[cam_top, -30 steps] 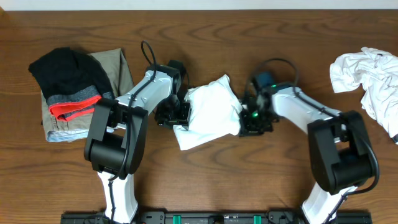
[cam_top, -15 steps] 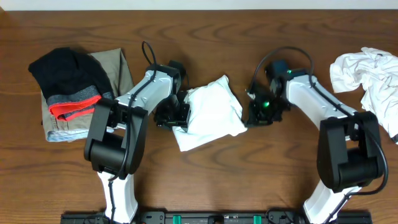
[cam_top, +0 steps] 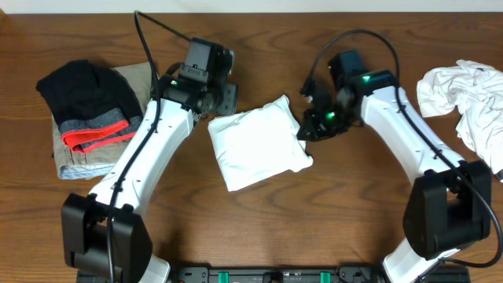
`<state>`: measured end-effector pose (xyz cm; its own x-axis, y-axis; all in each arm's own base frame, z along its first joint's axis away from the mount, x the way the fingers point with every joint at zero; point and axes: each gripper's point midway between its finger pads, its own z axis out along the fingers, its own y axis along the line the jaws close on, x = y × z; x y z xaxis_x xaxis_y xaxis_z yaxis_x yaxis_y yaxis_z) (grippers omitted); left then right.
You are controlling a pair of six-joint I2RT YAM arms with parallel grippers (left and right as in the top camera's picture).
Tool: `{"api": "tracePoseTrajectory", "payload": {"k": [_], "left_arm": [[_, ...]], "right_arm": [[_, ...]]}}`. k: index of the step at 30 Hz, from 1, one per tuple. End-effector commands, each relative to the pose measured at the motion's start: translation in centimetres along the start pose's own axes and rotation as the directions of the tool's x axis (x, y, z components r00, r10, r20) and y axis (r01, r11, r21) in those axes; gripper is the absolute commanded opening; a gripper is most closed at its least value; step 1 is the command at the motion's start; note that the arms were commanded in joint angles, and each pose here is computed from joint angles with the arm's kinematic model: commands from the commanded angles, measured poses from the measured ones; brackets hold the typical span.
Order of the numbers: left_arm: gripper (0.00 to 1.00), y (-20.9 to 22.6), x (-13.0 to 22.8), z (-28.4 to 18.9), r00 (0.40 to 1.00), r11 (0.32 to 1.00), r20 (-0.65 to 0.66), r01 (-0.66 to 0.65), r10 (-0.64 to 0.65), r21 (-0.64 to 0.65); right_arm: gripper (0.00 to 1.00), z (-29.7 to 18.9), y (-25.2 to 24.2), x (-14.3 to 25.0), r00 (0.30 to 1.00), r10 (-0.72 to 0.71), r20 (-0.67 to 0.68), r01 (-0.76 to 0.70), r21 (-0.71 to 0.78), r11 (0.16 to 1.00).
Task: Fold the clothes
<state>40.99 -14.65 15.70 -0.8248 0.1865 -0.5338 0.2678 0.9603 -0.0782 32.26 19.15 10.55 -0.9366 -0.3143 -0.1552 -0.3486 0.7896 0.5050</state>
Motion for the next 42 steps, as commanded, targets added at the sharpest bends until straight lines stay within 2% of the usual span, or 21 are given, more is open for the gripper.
{"api": "tracePoseTrajectory", "payload": {"k": [1,5,13,22,26,31,34,36,37,42], "left_arm": [[0.56,0.8,-0.5,2.4,0.998,0.997,0.006,-0.068,0.068,-0.046],[0.56,0.6,0.3,6.5,0.992,0.992,-0.033,-0.125,0.124,-0.019],[0.56,1.2,4.7,12.0,0.974,0.993,-0.193,-0.121,0.117,-0.013],[0.56,1.4,7.5,12.0,0.949,0.993,-0.296,-0.118,0.11,-0.01],[0.56,1.6,9.9,11.4,0.918,0.995,-0.386,-0.099,0.086,-0.013],[0.56,0.3,13.3,9.9,0.856,0.999,-0.515,-0.017,0.038,0.047],[0.56,0.2,15.2,8.7,0.804,0.999,-0.594,0.045,-0.028,0.015],[0.56,0.2,16.2,7.9,0.771,0.997,-0.633,0.074,-0.066,-0.014],[0.56,0.2,16.6,7.6,0.756,0.996,-0.65,0.084,-0.08,-0.025],[0.56,0.3,18.0,6.3,0.701,0.993,-0.704,0.101,-0.111,-0.055]], "right_arm": [[0.11,1.5,1.8,0.8,0.999,-0.03,-0.036,0.029,-0.026,0.999],[0.11,3.0,3.3,1.0,0.998,-0.05,-0.044,0.049,-0.019,0.999],[0.11,6.0,2.2,2.0,0.998,-0.025,-0.055,0.027,0.044,0.999],[0.14,10.8,-3.5,4.3,0.996,0.007,-0.088,0.01,0.19,0.982],[0.12,12.2,-5.3,5.5,0.989,0.052,-0.137,-0.021,0.214,0.977],[0.13,11.7,-6.9,4.7,0.992,0.067,-0.103,-0.038,0.259,0.965],[0.17,10.5,-9.2,3.5,0.995,0.082,-0.057,-0.058,0.341,0.938],[0.24,9.5,-10.6,2.3,0.998,0.061,-0.025,-0.047,0.38,0.924],[0.32,9.0,-11.2,1.7,0.999,0.043,-0.012,-0.034,0.392,0.919],[0.4,6.1,-12.8,-2.2,0.997,-0.014,0.08,-0.02,0.409,0.912]]}}
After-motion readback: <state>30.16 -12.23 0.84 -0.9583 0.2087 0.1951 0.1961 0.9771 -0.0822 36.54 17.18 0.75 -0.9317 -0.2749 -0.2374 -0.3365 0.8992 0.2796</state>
